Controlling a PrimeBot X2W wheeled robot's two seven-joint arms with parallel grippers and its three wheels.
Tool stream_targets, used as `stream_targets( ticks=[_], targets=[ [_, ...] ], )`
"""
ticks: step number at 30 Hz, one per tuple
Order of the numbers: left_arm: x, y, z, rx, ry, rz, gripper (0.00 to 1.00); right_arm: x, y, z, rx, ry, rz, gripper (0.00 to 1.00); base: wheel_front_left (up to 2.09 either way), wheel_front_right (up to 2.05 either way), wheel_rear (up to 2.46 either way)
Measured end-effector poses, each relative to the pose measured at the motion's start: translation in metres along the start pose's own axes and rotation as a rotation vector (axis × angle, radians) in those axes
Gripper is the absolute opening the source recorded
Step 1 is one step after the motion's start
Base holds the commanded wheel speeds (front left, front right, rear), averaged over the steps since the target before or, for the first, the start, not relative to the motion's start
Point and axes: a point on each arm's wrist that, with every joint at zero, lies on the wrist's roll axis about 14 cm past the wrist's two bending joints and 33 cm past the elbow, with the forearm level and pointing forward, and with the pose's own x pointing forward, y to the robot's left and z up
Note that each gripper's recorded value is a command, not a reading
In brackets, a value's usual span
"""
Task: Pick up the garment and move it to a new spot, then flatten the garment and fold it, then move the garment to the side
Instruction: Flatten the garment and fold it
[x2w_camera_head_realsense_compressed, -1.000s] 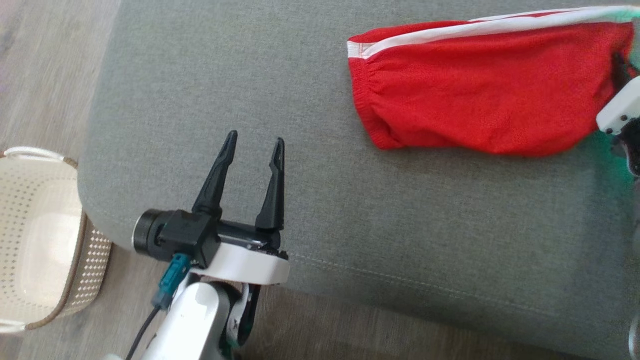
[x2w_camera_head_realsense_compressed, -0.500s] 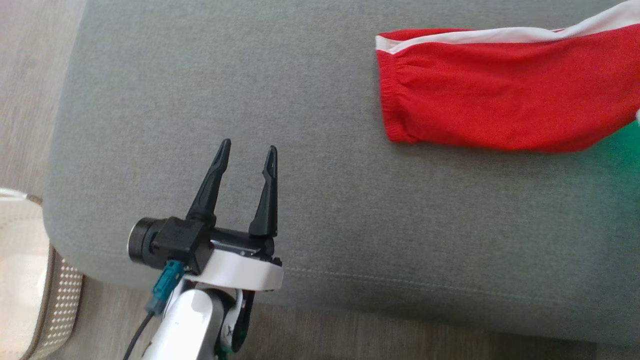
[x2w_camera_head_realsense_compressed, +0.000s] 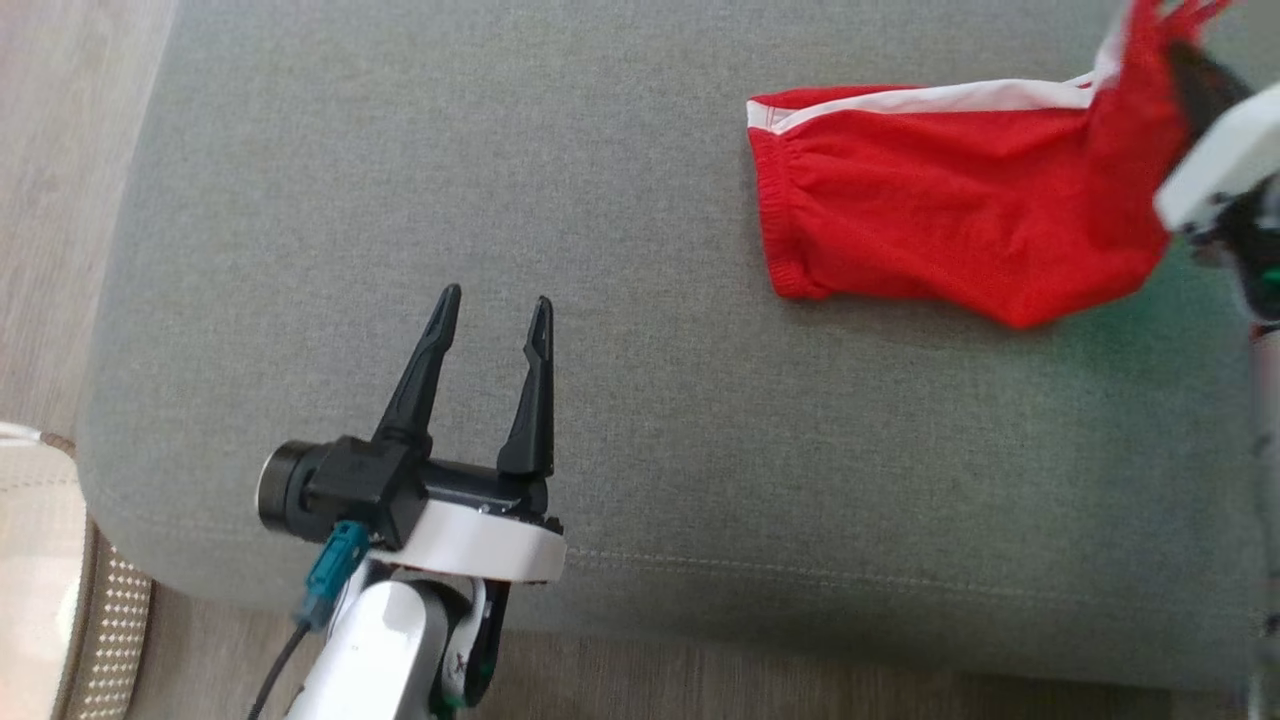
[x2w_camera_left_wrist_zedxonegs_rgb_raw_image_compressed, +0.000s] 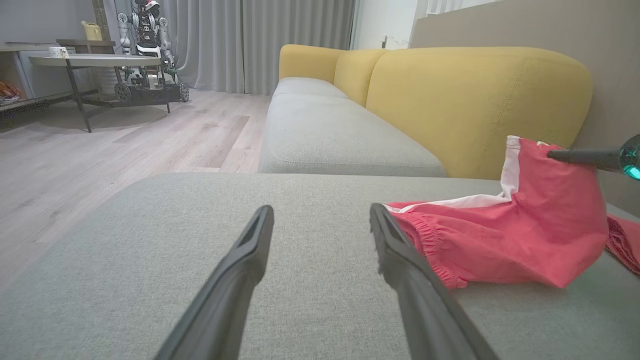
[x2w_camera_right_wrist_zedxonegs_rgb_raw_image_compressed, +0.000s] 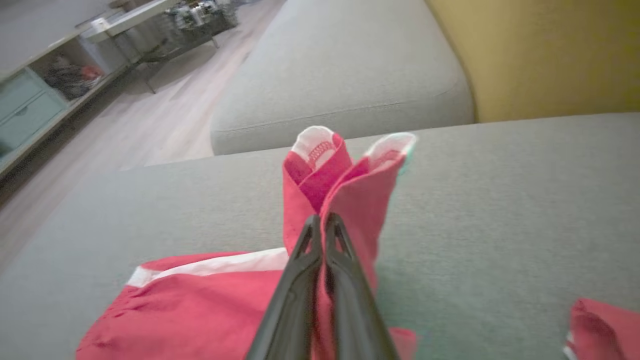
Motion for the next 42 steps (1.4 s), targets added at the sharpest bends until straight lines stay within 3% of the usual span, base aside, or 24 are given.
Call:
stream_targets(
  ticks=[11, 24, 25, 26, 27, 30, 34, 38, 42],
  targets=[
    [-0.006, 0.007, 0.007, -0.007, -0.012, 0.029, 1.0, -0.001, 0.107, -0.014, 0.021, 0.026, 0.244, 0.0, 0.0, 0.0, 0.0],
    [-0.016, 0.019, 0.006, -0.011, 0.001, 0.076, 1.0, 0.004, 0.172, -0.087, 0.015, 0.213, 0.367, 0.0, 0.0, 0.0, 0.0],
    [-0.017, 0.02, 0.006, -0.01, 0.002, 0.079, 1.0, 0.003, 0.177, -0.091, 0.028, 0.224, 0.382, 0.32, 0.0, 0.0, 0.0],
    [-0.017, 0.021, 0.006, -0.01, 0.002, 0.083, 1.0, 0.001, 0.181, -0.094, 0.046, 0.229, 0.395, 0.95, 0.0, 0.0, 0.0],
    [-0.018, 0.021, 0.006, -0.014, 0.003, 0.087, 1.0, 0.0, 0.186, -0.095, 0.066, 0.233, 0.409, 1.0, 0.0, 0.0, 0.0],
    [-0.019, 0.021, 0.008, -0.012, 0.0, 0.087, 1.0, -0.004, 0.194, -0.089, 0.117, 0.203, 0.43, 1.0, 0.0, 0.0, 0.0],
    [-0.02, 0.018, 0.014, -0.011, -0.02, 0.082, 1.0, -0.007, 0.184, -0.055, 0.132, 0.057, 0.402, 1.0, 0.0, 0.0, 0.0],
    [-0.025, 0.015, 0.015, -0.021, -0.02, 0.081, 1.0, -0.015, 0.137, -0.017, 0.054, -0.119, 0.299, 1.0, 0.0, 0.0, 0.0],
    [-0.027, 0.008, 0.014, -0.021, -0.02, 0.064, 1.0, -0.033, 0.072, -0.024, 0.032, -0.15, 0.149, 1.0, 0.0, 0.0, 0.0]
  ],
)
